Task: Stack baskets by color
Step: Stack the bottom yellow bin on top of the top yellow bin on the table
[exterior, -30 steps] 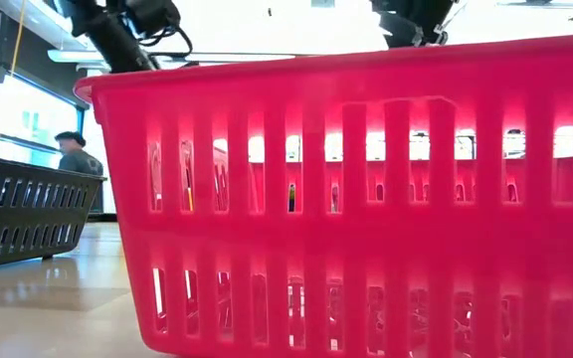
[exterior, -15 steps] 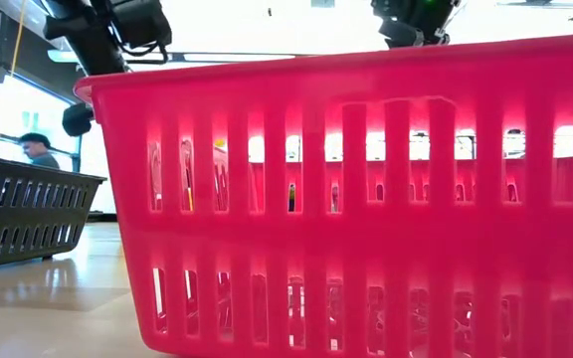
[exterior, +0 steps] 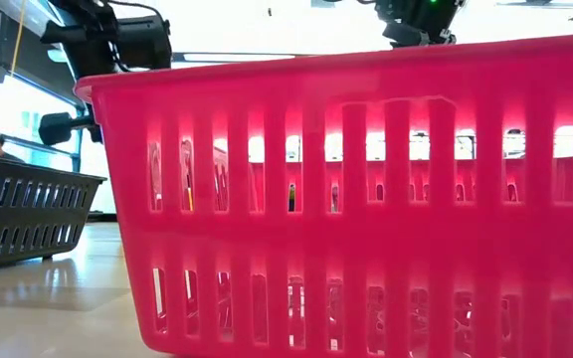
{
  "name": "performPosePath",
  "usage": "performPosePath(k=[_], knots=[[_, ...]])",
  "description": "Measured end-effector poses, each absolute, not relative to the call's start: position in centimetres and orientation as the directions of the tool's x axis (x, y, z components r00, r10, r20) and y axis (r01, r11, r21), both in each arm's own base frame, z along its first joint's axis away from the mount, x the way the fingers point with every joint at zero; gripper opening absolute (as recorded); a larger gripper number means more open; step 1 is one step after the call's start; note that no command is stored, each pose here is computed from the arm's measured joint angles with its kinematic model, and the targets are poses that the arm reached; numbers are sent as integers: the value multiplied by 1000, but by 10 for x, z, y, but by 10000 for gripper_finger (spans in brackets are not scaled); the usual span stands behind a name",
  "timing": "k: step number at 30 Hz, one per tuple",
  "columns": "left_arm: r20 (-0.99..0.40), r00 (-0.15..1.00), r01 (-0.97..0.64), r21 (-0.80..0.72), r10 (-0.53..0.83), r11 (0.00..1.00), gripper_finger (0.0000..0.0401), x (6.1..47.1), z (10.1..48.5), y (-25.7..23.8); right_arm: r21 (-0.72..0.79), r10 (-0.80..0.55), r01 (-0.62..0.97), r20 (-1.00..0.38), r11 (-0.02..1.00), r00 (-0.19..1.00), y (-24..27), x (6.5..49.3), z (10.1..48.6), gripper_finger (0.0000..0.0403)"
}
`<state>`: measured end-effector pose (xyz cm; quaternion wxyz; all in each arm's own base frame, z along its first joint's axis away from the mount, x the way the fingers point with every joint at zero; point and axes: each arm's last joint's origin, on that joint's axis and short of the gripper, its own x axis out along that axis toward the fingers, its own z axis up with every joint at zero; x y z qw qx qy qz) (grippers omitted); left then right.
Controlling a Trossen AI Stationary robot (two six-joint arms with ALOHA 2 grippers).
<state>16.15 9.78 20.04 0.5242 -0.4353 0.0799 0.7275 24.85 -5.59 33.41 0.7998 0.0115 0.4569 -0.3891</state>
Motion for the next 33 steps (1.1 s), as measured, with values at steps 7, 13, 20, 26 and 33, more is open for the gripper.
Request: performPosePath(k=[7, 13, 20, 26, 33], knots=[[-755, -118, -829, -283, 645, -483, 0, 167, 186, 105, -336, -612, 634, -740, 696, 280, -56, 249, 334, 144], [-780, -122, -861, -224, 614, -456, 0, 170, 178, 113, -337, -612, 633, -740, 697, 280, -56, 249, 334, 144], [-803, -125, -869, -195, 583, -455, 0, 172, 171, 120, -340, -615, 633, -738, 695, 278, -56, 249, 334, 144], [-831, -126, -873, -166, 542, -458, 1, 170, 167, 124, -340, -615, 633, -738, 695, 278, -56, 249, 334, 144], [-829, -128, -880, -158, 545, -448, 25, 170, 167, 124, -341, -613, 632, -740, 696, 277, -56, 248, 334, 144]])
